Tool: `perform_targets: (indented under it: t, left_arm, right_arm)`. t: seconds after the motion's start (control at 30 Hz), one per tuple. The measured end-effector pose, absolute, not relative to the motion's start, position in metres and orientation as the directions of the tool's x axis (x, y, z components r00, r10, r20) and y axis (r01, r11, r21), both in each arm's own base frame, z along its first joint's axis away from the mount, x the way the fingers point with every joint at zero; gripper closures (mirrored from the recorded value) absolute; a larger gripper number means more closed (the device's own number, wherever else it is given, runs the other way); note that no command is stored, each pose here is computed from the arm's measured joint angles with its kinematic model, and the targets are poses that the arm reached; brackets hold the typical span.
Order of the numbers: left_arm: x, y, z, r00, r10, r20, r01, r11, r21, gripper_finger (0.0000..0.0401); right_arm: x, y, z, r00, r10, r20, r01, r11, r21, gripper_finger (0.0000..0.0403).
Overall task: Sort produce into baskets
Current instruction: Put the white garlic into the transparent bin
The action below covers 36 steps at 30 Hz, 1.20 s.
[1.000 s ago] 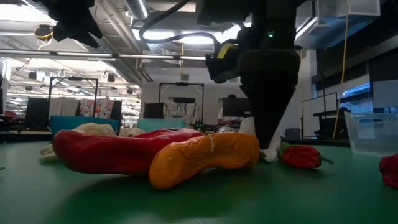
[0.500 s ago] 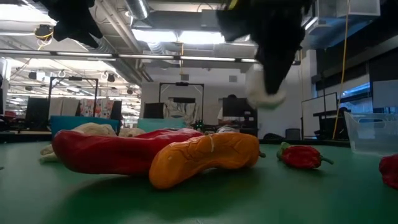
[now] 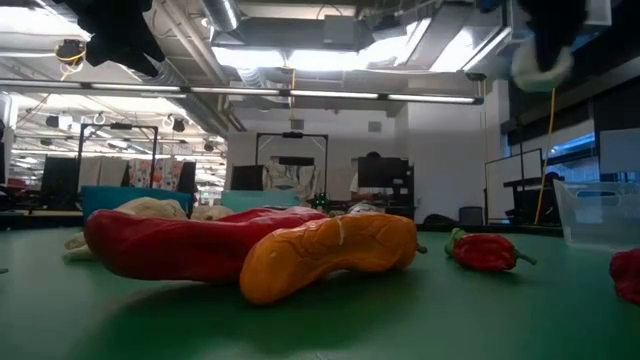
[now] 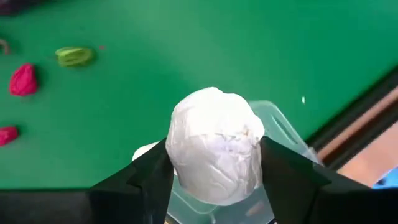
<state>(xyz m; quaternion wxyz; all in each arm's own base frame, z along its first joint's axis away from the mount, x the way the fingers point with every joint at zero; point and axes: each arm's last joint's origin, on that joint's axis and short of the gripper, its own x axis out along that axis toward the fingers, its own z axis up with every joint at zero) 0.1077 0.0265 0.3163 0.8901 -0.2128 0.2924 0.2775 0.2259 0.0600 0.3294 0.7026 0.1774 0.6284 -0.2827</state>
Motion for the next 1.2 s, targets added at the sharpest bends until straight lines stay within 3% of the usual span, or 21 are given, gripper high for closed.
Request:
perform_targets:
  t: [0.27,0.63,0.9,1.2]
  left_arm:
    - [0.108,0.027,0.316,0.675,0.37,-0.639,-0.627,0.744,-0.232,0.0216]
    - [0.108,0.027,0.316,0.673,0.374,-0.638,-0.631,0.741,-0.231,0.0216]
    - [0.108,0.027,0.316,0.664,0.397,-0.633,-0.646,0.731,-0.22,0.0216]
    - [0.107,0.027,0.316,0.664,0.397,-0.633,-0.647,0.73,-0.22,0.0216]
  right_arm:
    - [0.171,0.046,0.305,0.013,-0.131,-0.991,0.818,0.571,-0.065,0.0187]
    - [0.162,0.043,0.263,-0.134,-0.17,-0.976,0.964,0.204,-0.168,0.0187]
    - [0.159,0.043,0.243,-0.19,-0.157,-0.969,0.974,0.097,-0.207,0.0181]
    - [0.159,0.044,0.24,-0.19,-0.136,-0.972,0.974,0.097,-0.204,0.0081]
